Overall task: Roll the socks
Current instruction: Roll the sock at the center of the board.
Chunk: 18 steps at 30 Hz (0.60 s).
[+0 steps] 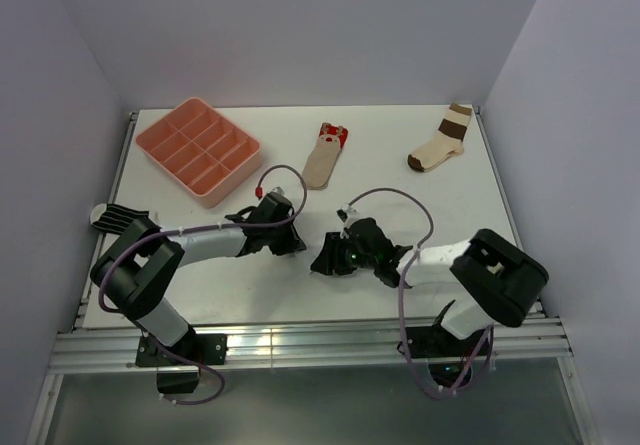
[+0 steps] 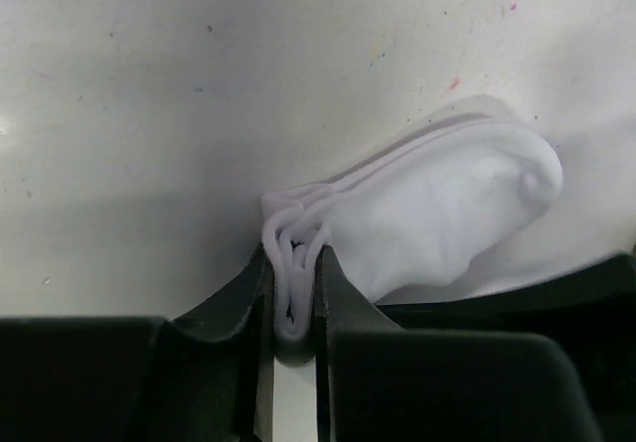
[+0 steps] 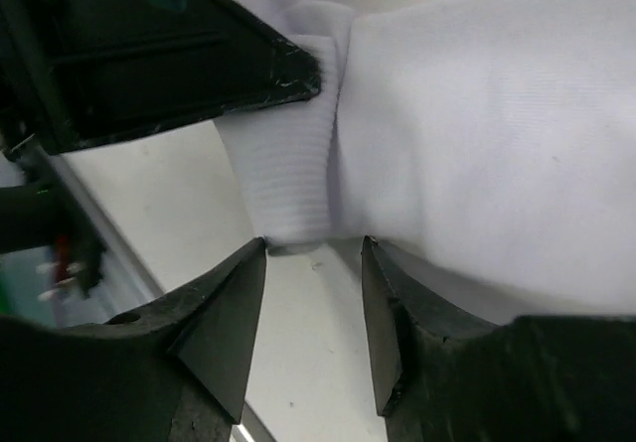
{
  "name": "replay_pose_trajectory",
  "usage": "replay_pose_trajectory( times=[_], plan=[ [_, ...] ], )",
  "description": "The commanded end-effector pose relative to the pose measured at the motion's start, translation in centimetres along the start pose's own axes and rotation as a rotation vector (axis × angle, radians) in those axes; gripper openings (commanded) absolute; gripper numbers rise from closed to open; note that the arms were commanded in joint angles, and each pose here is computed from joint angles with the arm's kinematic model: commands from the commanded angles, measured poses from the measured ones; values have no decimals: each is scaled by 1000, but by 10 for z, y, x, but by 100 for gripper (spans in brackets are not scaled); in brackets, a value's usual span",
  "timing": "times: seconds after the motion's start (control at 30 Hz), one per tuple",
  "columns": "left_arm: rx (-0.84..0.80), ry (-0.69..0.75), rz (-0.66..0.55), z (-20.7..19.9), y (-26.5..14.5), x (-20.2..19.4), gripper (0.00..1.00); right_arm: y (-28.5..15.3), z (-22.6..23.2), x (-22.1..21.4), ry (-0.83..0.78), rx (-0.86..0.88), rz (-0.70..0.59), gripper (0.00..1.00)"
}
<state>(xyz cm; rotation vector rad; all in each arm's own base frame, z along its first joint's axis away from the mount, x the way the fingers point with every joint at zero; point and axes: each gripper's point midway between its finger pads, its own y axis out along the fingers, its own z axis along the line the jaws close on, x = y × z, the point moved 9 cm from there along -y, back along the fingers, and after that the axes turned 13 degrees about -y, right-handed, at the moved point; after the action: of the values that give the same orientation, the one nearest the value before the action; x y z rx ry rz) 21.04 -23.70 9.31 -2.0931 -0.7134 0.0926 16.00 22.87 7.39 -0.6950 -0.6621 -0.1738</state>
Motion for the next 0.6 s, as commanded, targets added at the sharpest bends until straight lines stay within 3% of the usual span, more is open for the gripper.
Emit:
replay_pose_trajectory(
  times=[0.0,0.27,0.57],
  plan=[
    [334,45,26,43,6,-7,0,-10,-2,11,-165,-270,-54,52],
    [413,90,65,28,6,-8,0,-14,39,28,-369,-386,-182,56],
    [439,97,88,19,7,-7,1,17,63,26,-527,-426,-144,56]
  ],
)
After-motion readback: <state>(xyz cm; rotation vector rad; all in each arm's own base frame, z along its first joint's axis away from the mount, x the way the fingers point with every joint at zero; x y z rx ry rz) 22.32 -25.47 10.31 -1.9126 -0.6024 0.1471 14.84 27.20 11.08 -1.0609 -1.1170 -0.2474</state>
